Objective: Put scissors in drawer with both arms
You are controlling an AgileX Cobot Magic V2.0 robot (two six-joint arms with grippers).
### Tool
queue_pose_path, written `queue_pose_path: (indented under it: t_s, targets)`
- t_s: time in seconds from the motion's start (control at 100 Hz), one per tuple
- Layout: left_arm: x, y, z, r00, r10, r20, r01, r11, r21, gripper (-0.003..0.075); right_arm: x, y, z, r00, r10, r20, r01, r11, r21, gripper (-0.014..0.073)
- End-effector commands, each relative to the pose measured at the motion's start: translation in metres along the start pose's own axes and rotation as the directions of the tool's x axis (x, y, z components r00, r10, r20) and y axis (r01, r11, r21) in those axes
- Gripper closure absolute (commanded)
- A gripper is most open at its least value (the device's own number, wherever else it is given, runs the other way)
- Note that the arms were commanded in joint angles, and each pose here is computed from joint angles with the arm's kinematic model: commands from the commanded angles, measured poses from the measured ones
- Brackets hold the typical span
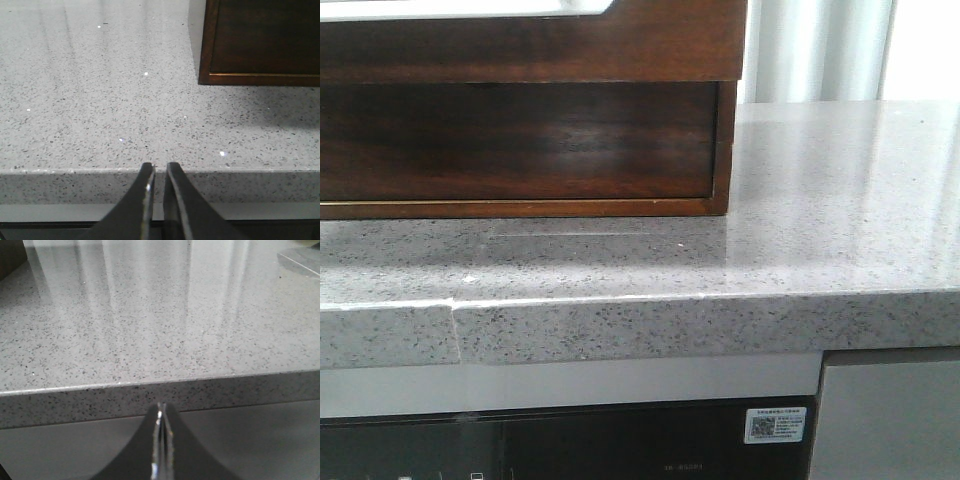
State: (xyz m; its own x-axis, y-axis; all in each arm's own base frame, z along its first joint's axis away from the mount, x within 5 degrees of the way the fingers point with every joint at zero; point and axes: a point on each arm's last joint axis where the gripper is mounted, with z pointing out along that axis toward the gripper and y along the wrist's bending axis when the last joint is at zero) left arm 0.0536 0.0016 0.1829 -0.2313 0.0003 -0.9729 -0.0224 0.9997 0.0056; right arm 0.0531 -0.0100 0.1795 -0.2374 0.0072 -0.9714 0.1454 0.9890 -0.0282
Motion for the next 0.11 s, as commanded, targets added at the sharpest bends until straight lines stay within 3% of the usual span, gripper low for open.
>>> queue_pose_path:
  t_s: [0.0,0.1]
  targets:
    - [-0.0018,-0.0002,-0.0009,0.997,-0.009,0.078,0.009,1.000,0.002,0.0717,0.0012,-0.0001,-0.0003,0.999,-0.007,0.033,0.007,1.000,0.005,0.0711]
    - [-0.0018,-0.0002,-0.0009,0.997,-0.009,0.078,0.009,1.000,0.002,0.0717,0.0012,-0.0001,-0.0003,0.999,-0.007,0.033,0.007,1.000,0.005,0.0711]
